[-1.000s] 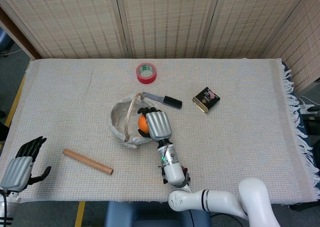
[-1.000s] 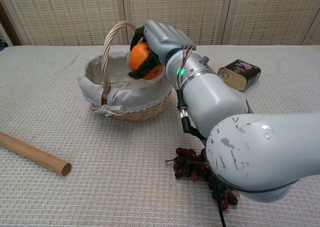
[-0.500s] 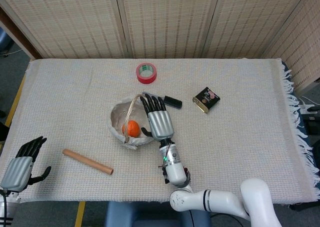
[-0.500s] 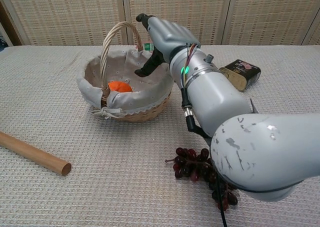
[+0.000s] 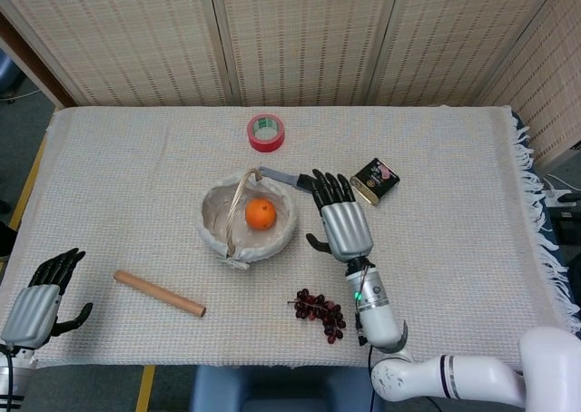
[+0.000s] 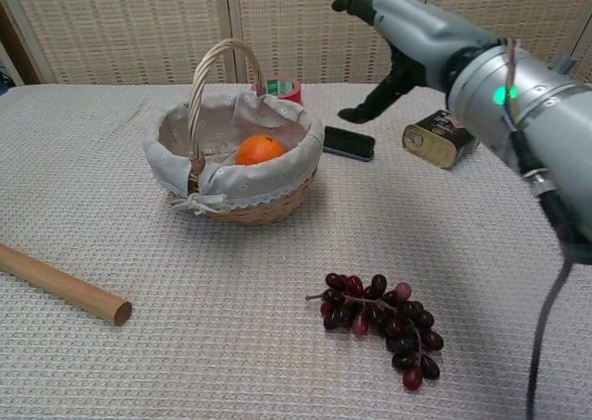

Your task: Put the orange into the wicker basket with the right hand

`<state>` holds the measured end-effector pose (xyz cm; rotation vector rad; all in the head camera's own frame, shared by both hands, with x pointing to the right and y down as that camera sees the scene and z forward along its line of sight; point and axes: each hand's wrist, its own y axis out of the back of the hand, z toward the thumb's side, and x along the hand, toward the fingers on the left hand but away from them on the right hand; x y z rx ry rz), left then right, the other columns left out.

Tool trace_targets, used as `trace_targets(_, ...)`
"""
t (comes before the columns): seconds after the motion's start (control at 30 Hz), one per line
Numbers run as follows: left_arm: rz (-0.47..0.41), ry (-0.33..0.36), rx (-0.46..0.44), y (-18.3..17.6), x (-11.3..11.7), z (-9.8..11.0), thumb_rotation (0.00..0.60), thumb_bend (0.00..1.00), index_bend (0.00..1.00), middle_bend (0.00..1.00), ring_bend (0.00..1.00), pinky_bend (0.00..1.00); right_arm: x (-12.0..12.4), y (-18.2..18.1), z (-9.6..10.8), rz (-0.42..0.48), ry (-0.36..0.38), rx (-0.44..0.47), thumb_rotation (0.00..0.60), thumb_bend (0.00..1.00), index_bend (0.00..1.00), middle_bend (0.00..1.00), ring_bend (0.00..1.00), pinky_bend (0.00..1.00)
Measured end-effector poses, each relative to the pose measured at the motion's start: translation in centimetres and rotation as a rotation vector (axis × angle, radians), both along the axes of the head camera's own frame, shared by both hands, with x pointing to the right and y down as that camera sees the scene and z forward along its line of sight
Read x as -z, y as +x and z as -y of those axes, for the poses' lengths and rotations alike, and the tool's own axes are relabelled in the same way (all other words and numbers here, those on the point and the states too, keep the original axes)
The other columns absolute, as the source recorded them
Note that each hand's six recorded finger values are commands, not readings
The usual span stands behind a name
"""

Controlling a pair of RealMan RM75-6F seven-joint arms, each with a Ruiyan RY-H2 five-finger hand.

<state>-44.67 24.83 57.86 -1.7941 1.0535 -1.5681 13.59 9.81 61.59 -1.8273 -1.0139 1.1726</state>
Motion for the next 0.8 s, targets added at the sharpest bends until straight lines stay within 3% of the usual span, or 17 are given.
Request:
trace_targets(0.13,0.008,0.005,-0.004,0.0,0.0,0.0,0.6,0.35,0.0,0.0,0.0,0.06,1.7,6.1,-1.0,-0.115,0.016,0.001,0.6,0.11,0.0,0.0,0.0,0.0)
trace_targets(0.37,0.03,0.019,-0.019,0.1,0.0,0.0,0.6,0.35,0.0,0.0,0.0,0.06,4.5,15.8,-6.2,-0.29,0.02,0.021,0.6,0.11,0.0,0.0,0.0,0.0)
trace_targets(0.57,0.049,0.029,-0.028,0.0,-0.1,0.1,0.6,0.35,0.0,0.0,0.0,0.06,5.3,21.5,-10.2,-0.38,0.041,0.025,0.6,0.11,0.0,0.0,0.0,0.0)
trace_targets(0.8,0.06,0.035,-0.031,0.1,-0.1,0.0,0.6,0.35,0.0,0.0,0.0,0.06,5.1,26.1,-12.9,-0.417,0.051,0.014,0.6,0.11,0.0,0.0,0.0,0.0)
